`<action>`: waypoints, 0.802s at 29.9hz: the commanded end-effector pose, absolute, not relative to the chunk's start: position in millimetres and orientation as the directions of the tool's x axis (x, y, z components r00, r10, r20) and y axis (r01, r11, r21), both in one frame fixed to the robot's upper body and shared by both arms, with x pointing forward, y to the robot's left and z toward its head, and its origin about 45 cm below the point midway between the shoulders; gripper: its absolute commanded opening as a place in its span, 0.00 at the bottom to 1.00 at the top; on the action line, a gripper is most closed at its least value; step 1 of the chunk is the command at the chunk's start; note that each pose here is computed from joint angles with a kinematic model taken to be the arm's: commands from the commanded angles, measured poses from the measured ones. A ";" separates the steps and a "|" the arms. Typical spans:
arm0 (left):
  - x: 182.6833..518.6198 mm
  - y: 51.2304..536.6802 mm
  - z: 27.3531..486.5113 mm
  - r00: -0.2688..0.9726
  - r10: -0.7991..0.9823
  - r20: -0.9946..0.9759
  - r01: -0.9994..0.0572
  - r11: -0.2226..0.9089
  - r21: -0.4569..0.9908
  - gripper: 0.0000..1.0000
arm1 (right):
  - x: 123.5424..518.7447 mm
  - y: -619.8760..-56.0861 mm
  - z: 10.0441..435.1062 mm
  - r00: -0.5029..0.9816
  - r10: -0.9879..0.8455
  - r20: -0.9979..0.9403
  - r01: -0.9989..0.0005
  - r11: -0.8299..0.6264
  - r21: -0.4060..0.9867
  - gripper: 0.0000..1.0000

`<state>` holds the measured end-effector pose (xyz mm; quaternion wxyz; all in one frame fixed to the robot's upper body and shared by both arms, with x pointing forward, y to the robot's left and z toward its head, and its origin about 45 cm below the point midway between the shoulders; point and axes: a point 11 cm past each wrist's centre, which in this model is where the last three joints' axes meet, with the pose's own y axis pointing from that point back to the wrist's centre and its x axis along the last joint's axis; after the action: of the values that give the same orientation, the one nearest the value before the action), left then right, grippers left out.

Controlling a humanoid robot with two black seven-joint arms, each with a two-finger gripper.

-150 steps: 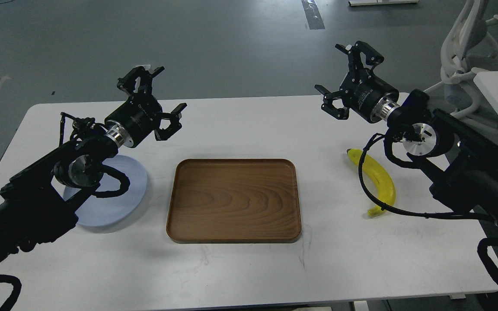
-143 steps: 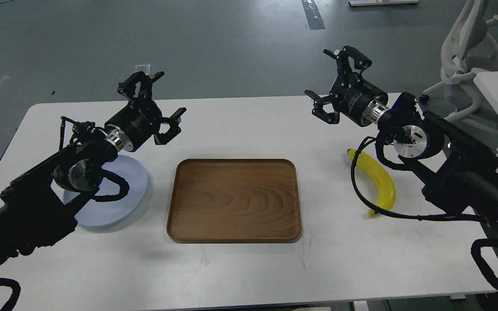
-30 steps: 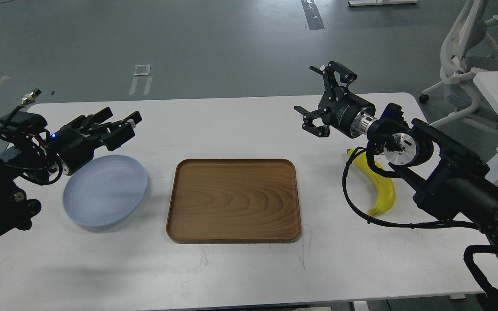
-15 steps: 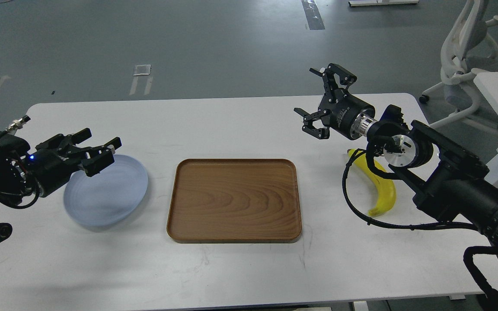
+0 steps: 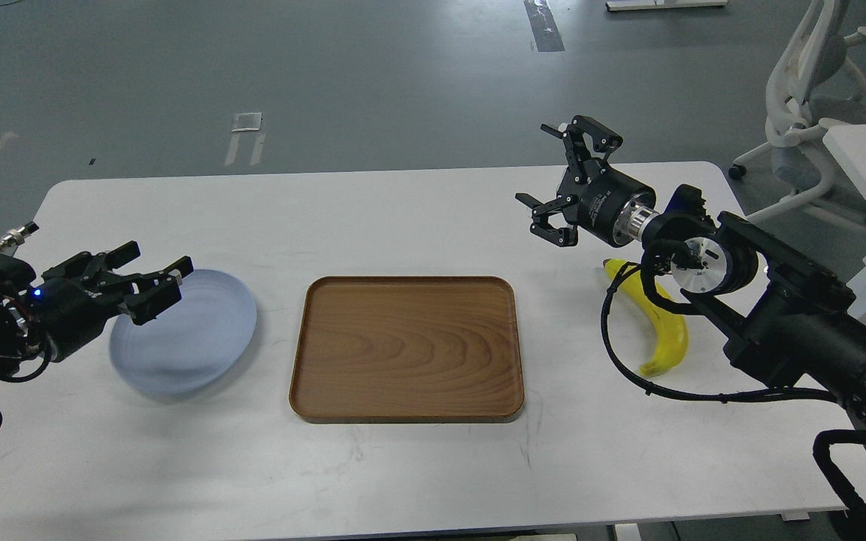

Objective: Place banana on plate with both arms
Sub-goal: 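Grip the plate rim with the left gripper and tilt it up, then lift the blue plate with the left gripper toward the wooden tray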

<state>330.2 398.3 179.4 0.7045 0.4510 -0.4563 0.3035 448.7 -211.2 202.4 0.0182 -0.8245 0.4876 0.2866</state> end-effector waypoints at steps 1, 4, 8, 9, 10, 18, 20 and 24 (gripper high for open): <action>323.9 404.7 171.6 0.418 0.014 0.908 -0.838 0.393 0.380 0.93 | 446.6 -211.1 198.5 0.357 -0.794 -0.492 -0.812 -0.524 0.256 1.00; 317.3 413.6 164.4 0.428 0.009 0.904 -0.841 0.370 0.395 0.93 | 446.3 -210.9 198.0 0.357 -0.794 -0.492 -0.811 -0.525 0.259 1.00; 317.5 425.4 156.8 0.429 0.001 0.903 -0.852 0.334 0.404 0.93 | 446.3 -210.9 198.0 0.357 -0.794 -0.492 -0.811 -0.525 0.259 1.00; 317.4 428.8 154.3 0.432 -0.001 0.902 -0.854 0.322 0.409 0.93 | 446.5 -211.7 198.2 0.357 -0.795 -0.491 -0.812 -0.523 0.258 1.00; 317.4 428.8 154.3 0.432 -0.001 0.902 -0.854 0.322 0.409 0.93 | 446.5 -211.7 198.2 0.357 -0.795 -0.491 -0.812 -0.523 0.258 1.00; 308.1 442.1 116.3 0.474 0.010 0.881 -0.854 0.251 0.456 0.92 | 444.8 -212.7 195.0 0.355 -0.798 -0.486 -0.809 -0.523 0.268 1.00; 306.6 446.9 111.7 0.474 0.012 0.881 -0.858 0.232 0.459 0.91 | 444.4 -214.3 194.2 0.353 -0.800 -0.484 -0.810 -0.521 0.270 1.00; 301.9 452.1 101.8 0.489 0.009 0.872 -0.854 0.209 0.476 0.77 | 443.4 -215.7 192.2 0.349 -0.802 -0.485 -0.810 -0.519 0.274 1.00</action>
<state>304.4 448.9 107.8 0.6747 0.5342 -0.3956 0.3209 444.0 -214.8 193.3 0.0075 -0.8221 0.4898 0.2903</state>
